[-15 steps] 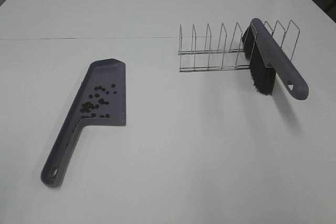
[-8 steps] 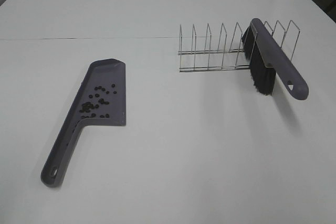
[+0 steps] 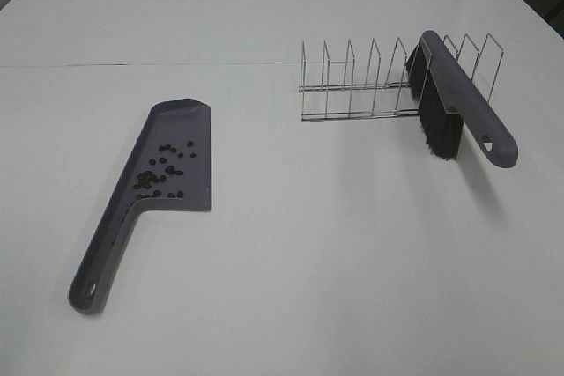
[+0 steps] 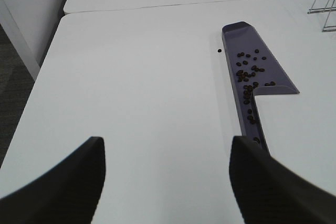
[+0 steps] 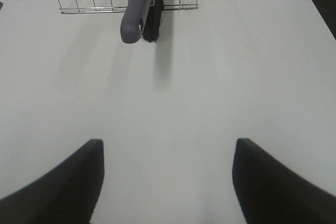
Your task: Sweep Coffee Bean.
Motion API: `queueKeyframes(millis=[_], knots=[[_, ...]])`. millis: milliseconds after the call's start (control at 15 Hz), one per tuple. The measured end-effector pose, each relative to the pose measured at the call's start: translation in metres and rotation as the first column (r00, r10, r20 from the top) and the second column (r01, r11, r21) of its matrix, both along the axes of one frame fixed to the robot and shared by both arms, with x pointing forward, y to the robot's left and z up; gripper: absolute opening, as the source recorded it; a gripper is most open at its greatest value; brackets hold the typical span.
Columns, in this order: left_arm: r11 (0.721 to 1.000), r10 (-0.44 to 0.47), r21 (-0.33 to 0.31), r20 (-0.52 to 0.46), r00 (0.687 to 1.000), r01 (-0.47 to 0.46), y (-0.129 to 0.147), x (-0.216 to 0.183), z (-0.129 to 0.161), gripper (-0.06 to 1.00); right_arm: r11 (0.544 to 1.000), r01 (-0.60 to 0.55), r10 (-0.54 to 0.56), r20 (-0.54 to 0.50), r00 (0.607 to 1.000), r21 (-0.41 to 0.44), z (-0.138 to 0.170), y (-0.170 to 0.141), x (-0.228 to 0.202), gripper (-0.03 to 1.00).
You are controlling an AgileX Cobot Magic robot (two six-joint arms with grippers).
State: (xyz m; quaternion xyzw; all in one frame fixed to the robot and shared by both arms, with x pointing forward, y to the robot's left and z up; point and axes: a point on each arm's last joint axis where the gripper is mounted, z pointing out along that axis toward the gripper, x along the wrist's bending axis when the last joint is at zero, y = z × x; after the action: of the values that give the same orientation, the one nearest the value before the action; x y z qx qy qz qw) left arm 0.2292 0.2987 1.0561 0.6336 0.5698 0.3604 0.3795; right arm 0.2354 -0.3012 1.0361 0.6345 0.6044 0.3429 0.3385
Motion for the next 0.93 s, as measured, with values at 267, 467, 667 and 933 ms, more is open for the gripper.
queueKeyframes(millis=[267, 467, 667, 933], knots=[[1.0, 0.0, 0.0, 0.001, 1.0, 0.0, 0.0, 0.0, 0.0001, 0.6, 1.0, 0.0, 0.0, 0.0, 1.0, 0.0, 0.0, 0.0, 0.0, 0.6], [1.0, 0.0, 0.0, 0.001, 1.0, 0.0, 0.0, 0.0, 0.0001, 0.6, 1.0, 0.0, 0.0, 0.0, 1.0, 0.0, 0.0, 0.0, 0.0, 0.6], [1.0, 0.0, 0.0, 0.001, 1.0, 0.0, 0.0, 0.0, 0.0001, 0.6, 1.0, 0.0, 0.0, 0.0, 1.0, 0.0, 0.0, 0.0, 0.0, 0.6], [1.0, 0.0, 0.001, 0.001, 1.0, 0.0, 0.0, 0.0, 0.0001, 0.6, 1.0, 0.0, 0.0, 0.0, 1.0, 0.0, 0.0, 0.0, 0.0, 0.6]])
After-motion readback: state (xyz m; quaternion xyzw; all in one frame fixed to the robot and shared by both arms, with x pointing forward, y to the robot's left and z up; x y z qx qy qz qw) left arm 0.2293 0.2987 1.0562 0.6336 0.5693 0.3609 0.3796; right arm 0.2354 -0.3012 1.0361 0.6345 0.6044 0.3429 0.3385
